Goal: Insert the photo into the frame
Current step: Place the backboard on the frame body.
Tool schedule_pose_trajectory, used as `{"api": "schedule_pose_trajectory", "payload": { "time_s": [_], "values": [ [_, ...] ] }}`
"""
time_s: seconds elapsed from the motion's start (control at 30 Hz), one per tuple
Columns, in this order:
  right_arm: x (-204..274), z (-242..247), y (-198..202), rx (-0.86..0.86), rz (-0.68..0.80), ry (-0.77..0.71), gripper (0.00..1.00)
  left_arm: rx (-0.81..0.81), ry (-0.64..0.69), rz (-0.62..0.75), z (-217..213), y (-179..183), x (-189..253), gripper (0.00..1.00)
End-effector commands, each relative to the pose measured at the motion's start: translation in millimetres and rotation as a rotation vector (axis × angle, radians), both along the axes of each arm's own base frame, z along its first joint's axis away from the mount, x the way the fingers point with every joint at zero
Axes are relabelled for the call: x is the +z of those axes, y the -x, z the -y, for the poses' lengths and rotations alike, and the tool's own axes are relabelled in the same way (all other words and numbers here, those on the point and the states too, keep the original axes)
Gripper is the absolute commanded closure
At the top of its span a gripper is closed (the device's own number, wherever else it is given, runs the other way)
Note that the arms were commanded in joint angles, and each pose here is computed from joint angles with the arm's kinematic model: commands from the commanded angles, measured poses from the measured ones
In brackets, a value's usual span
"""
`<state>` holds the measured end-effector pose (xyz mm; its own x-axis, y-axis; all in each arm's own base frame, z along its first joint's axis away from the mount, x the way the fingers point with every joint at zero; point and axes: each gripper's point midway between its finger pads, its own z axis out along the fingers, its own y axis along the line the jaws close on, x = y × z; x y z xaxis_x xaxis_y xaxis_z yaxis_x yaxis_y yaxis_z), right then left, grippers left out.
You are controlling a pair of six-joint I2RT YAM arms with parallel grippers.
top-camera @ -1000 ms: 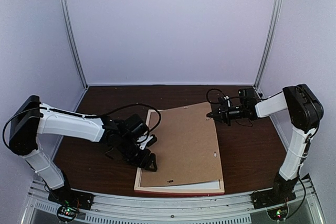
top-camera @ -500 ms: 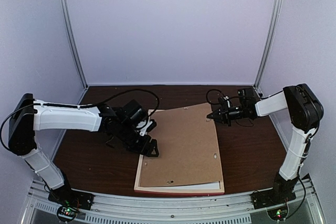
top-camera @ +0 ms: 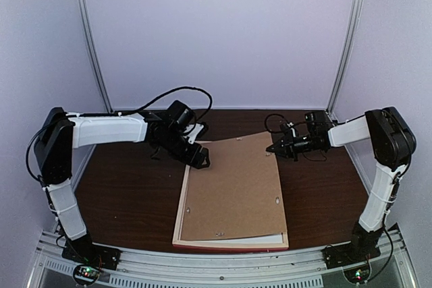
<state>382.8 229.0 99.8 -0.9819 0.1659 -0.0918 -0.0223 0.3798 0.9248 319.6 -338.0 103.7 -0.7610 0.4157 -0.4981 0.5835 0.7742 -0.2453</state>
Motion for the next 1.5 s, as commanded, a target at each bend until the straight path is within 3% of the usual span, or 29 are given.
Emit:
{"api": "schedule_pose_trajectory", "payload": {
  "time_s": [0.0, 0.23, 0.43, 0.67, 1.0, 1.47],
  "values": [
    [-6.5, 5.5, -11.0, -0.055, 0.015, 0.057, 1.0, -0.102, -0.077, 0.059, 12.4, -27.0, -13.3, 0.19],
    [-4.2, 2.6, -11.5, -0.049, 0.016, 0.045, 1.0, -0.091, -0.172, 0.077, 15.5, -59.2, -38.6, 0.19],
    [-5.5, 2.3, -11.6, -0.047, 0.014, 0.044, 1.0, -0.085, -0.193, 0.075, 15.7, -65.8, -46.7, 0.18],
    [-7.0, 2.4, -11.9, -0.048, 0.011, 0.046, 1.0, -0.045, -0.229, 0.017, 3.0, -56.0, -60.0, 0.18],
    [-6.4, 3.1, -10.0, -0.046, 0.01, 0.054, 1.0, 0.026, -0.139, -0.107, -2.7, -44.0, -74.4, 0.17],
    [-7.1, 3.3, -12.3, -0.05, 0.009, 0.058, 1.0, 0.097, -0.133, -0.225, -19.2, -20.0, -82.3, 0.17]
  ]
}}
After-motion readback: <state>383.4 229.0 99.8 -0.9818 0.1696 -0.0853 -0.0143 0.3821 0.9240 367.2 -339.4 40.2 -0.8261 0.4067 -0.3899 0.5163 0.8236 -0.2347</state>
